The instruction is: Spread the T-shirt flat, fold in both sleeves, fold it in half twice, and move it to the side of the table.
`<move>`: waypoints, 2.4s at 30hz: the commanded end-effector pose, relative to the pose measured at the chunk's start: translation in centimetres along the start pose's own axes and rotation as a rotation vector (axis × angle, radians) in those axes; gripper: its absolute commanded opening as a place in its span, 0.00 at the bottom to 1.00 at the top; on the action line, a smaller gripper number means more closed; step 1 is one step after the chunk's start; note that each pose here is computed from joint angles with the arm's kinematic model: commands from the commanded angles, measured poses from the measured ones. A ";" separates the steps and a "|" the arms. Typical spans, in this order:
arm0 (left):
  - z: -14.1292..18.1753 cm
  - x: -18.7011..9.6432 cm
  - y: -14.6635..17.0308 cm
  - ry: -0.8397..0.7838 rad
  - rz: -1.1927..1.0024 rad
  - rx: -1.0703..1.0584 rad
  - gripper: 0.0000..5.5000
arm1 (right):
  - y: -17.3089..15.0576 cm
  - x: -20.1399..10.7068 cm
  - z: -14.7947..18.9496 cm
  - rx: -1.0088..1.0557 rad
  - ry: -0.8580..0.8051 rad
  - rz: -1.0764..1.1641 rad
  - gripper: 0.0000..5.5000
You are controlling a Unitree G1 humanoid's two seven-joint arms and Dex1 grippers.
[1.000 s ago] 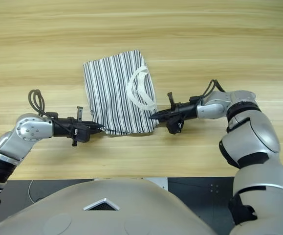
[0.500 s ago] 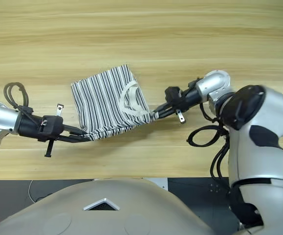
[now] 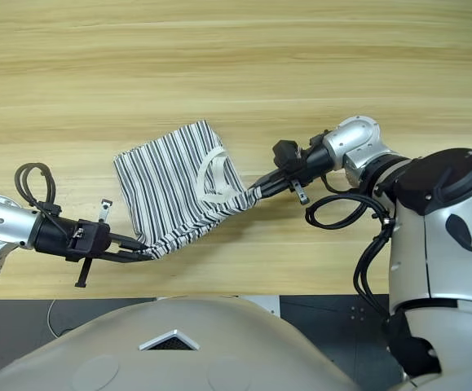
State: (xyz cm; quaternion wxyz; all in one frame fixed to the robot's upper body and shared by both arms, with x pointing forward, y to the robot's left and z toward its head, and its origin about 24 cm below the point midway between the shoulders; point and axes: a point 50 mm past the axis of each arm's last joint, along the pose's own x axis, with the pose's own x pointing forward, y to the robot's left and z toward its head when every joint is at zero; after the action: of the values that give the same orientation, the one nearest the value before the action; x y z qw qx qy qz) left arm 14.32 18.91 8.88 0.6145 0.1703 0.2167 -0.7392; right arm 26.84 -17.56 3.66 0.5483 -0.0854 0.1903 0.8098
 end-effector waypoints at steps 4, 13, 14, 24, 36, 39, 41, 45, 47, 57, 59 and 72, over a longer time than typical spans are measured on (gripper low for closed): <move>0.0 -1.7 1.1 -0.012 0.065 0.001 0.03 | -1.3 -0.4 2.1 -0.050 -0.096 -0.069 0.02; 0.0 -2.3 4.7 -0.128 0.207 0.000 0.03 | -3.4 0.4 5.2 -0.069 -0.249 -0.106 0.02; -0.2 -2.4 4.9 -0.136 0.219 -0.009 0.03 | -3.5 0.5 5.3 -0.072 -0.255 -0.104 0.02; -3.9 -5.9 5.9 -0.127 0.333 -0.159 0.03 | -3.9 1.8 5.1 -0.075 -0.246 -0.120 0.02; -4.1 -6.8 8.0 -0.198 0.408 -0.190 0.03 | -6.7 2.5 5.0 -0.059 -0.235 -0.294 0.02; -4.5 -6.9 8.9 -0.205 0.444 -0.237 0.03 | -7.5 2.8 5.1 -0.053 -0.234 -0.327 0.02; -5.0 -7.2 9.5 -0.194 0.486 -0.269 0.03 | -7.8 3.1 5.0 -0.047 -0.224 -0.348 0.02; -6.2 -7.5 10.1 -0.178 0.521 -0.358 0.09 | -7.8 3.5 4.4 -0.026 -0.177 -0.367 0.07; -6.9 -7.7 10.2 -0.160 0.531 -0.400 0.15 | -7.6 3.6 3.9 -0.005 -0.145 -0.373 0.12; -9.8 -10.9 10.9 -0.119 0.748 -0.521 0.31 | -8.3 1.4 3.2 0.048 -0.057 -0.655 0.31; -10.1 -11.5 11.1 -0.123 0.805 -0.535 0.31 | -8.5 0.8 3.4 0.052 -0.066 -0.706 0.31; -2.5 -5.9 7.3 -0.285 0.439 -0.129 0.31 | -6.9 2.6 7.7 -0.170 -0.403 -0.598 0.31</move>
State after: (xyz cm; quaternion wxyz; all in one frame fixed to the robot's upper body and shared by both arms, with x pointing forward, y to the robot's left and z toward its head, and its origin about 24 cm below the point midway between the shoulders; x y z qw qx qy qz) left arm 24.37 26.47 8.63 0.8324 0.0545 0.1344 -0.5348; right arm 34.47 -11.82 8.58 0.8089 -0.0376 -0.0053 0.5868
